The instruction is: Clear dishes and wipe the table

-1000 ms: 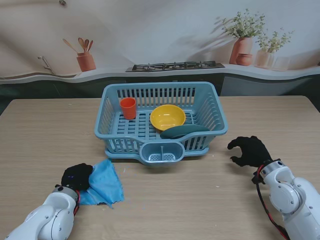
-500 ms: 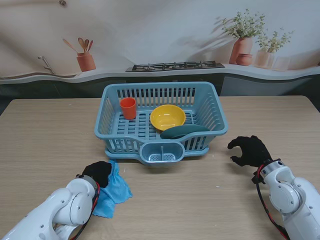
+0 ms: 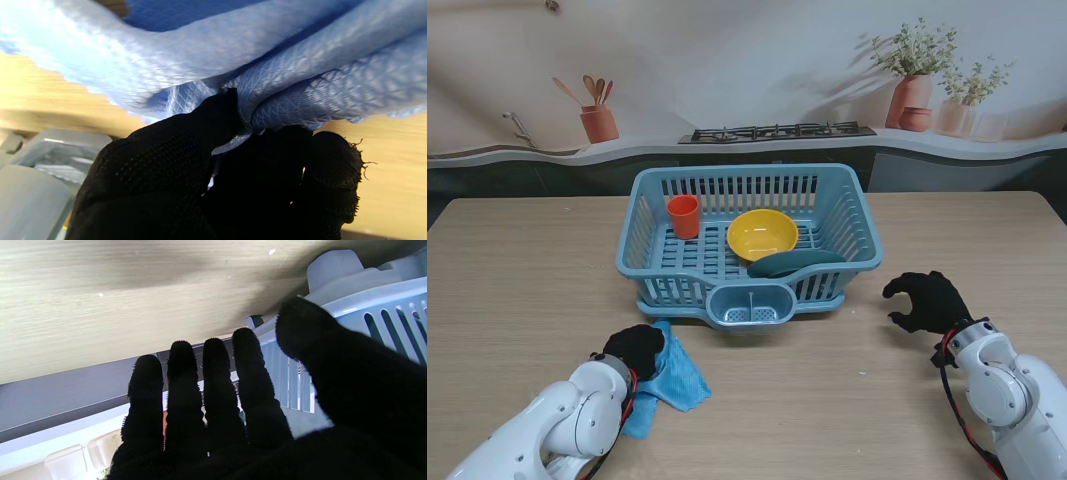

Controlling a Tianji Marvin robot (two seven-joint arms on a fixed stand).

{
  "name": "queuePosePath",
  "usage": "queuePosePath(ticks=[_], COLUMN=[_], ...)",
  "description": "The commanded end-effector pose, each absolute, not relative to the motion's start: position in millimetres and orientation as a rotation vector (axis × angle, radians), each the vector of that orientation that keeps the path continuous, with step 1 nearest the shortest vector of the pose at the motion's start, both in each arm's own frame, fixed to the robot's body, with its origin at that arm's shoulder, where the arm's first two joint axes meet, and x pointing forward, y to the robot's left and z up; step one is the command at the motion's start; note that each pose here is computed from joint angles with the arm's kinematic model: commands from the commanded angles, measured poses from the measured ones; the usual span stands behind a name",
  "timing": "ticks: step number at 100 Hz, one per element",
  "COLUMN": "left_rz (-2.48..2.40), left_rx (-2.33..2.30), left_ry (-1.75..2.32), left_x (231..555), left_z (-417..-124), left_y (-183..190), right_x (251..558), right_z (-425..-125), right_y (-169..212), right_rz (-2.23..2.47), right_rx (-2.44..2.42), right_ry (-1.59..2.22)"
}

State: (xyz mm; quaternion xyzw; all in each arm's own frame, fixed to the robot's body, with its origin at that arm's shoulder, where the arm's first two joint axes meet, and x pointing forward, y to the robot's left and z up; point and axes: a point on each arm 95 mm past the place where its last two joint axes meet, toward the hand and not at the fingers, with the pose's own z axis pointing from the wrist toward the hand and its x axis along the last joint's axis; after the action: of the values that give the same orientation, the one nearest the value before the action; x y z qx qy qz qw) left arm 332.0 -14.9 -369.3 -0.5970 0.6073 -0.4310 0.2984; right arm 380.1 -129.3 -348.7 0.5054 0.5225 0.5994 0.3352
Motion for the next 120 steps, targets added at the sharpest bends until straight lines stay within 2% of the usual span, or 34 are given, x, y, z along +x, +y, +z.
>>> queuePosePath(ticks=[1, 41, 62, 93, 120], left_rz=[-1.024, -1.037, -1.049, -1.054, -1.064], left_rx=[-1.615, -1.328, -1.226, -1.224, -1.217], left_ry=[1.654, 1.472, 1.403, 1.351, 1.317], left_x=[312, 303, 300, 305, 339], left_z=[-405, -411, -414, -424, -426], left_y=[8, 82, 108, 111, 110], right_x=[379, 379, 379, 379, 379], right_z=[-350, -351, -351, -351, -351], right_y=[-128, -127, -127, -126, -127], right_rz=[1.559, 1.556, 1.556, 1.556, 1.559], right_rx=[1.321, 1.325, 1.326, 1.329, 1.326], right_ry=[1.384, 1.385, 1.384, 1.382, 1.378])
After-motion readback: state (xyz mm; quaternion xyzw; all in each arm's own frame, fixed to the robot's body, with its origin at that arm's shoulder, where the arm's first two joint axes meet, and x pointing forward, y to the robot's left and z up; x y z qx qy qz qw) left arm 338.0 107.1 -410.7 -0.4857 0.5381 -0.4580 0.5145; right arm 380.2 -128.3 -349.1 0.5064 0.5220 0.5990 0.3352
